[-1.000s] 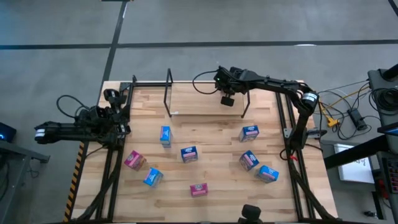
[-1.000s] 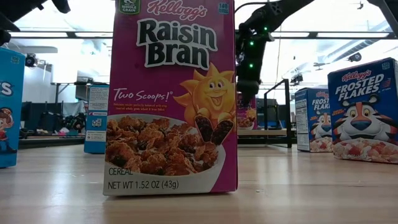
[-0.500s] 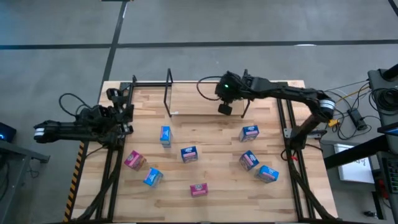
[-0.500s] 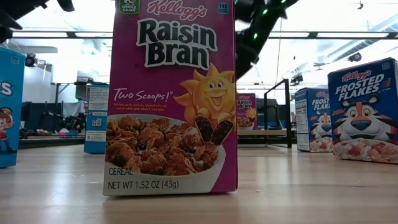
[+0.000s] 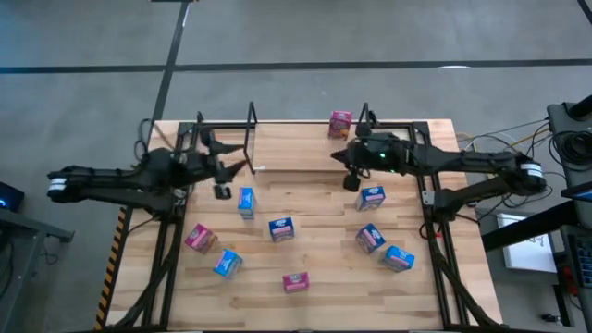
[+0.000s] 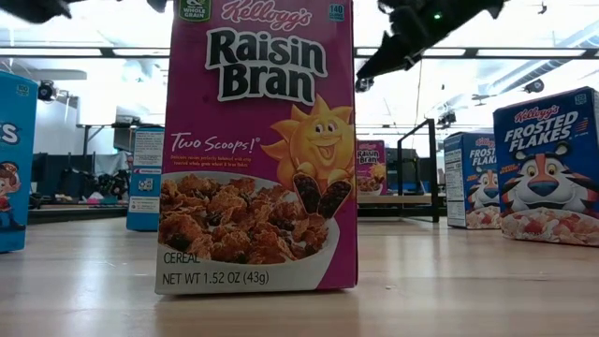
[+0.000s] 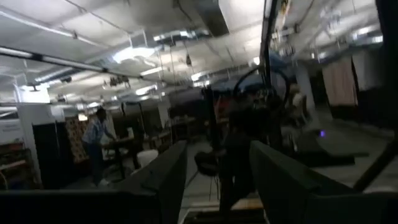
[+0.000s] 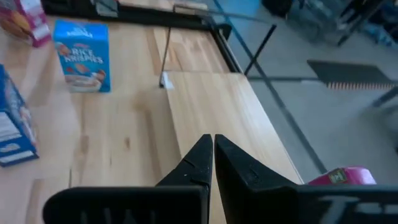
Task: Stack cereal on shelf
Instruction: Put the top purple cereal box on the shelf Adjust the purple cereal box on the shelf
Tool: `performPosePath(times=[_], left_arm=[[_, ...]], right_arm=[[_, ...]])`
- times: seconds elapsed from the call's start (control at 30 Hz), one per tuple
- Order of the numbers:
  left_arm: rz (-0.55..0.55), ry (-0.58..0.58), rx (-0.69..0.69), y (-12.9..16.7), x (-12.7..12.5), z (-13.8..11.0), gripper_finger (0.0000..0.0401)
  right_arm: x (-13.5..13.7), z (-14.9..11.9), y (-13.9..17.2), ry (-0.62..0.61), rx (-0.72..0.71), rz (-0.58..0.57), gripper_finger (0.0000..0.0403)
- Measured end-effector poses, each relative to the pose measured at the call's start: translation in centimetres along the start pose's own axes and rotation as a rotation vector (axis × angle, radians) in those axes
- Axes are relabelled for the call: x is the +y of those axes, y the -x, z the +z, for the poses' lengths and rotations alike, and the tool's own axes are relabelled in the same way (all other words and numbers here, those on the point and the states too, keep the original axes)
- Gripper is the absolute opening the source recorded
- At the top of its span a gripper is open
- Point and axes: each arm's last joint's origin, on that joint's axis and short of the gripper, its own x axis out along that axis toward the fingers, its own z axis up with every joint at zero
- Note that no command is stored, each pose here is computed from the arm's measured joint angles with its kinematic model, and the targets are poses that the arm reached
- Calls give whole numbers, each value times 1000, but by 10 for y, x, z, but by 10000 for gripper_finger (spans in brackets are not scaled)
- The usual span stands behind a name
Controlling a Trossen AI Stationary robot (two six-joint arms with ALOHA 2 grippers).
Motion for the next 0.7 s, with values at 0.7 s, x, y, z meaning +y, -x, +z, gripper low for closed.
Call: performPosePath(times=[0.7], left_arm=[[3, -139, 336, -108, 11, -43, 159]], right_arm=[[11, -35, 23, 40, -279, 152, 9]])
